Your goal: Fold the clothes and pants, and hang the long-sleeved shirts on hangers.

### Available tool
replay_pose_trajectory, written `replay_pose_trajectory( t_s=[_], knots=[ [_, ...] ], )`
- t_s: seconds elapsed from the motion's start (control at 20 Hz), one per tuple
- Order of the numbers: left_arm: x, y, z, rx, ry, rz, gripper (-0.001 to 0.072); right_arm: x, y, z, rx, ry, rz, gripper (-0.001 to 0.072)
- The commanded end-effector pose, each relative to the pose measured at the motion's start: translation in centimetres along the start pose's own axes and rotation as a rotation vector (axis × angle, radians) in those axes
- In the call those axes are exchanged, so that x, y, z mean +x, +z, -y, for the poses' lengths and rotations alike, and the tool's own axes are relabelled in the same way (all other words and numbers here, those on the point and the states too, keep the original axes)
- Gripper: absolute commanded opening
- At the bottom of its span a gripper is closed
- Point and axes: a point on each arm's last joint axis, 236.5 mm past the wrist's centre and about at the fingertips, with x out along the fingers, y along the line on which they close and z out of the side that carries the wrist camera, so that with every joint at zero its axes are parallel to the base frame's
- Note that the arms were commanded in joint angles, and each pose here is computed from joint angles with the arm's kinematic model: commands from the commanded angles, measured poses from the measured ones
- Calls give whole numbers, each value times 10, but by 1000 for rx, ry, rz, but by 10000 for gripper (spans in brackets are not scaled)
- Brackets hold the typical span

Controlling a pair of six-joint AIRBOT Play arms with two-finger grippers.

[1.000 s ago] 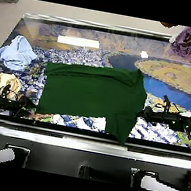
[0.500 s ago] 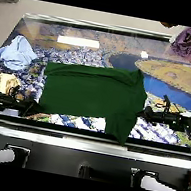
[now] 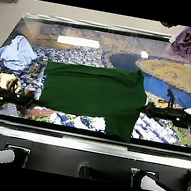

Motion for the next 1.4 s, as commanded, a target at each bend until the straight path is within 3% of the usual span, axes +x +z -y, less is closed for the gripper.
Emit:
replay_pose_trajectory(
  t_s=[0.0,0.15,0.3,0.45,0.6,0.85,1.0,1.35],
  knots=[
    [-37,52,70,180,-36,135,13,-22,46,-44,-175,-79,85,31],
    [-121,110,167,380,-85,380,12,-70,111,-111,-387,-171,246,31],
    [-247,137,246,553,-35,689,11,-155,156,-195,-577,-243,461,31],
    [-372,112,294,604,44,975,11,-253,146,-272,-713,-292,664,31],
    [-443,49,306,576,52,1152,12,-327,94,-330,-804,-289,842,31],
    [-494,-50,274,494,103,1331,11,-383,-1,-362,-831,-283,948,32],
    [-499,-73,261,468,133,1339,11,-388,-17,-363,-818,-284,951,32],
    [-384,22,233,462,234,883,12,-305,63,-298,-620,-295,681,32]
  ],
)
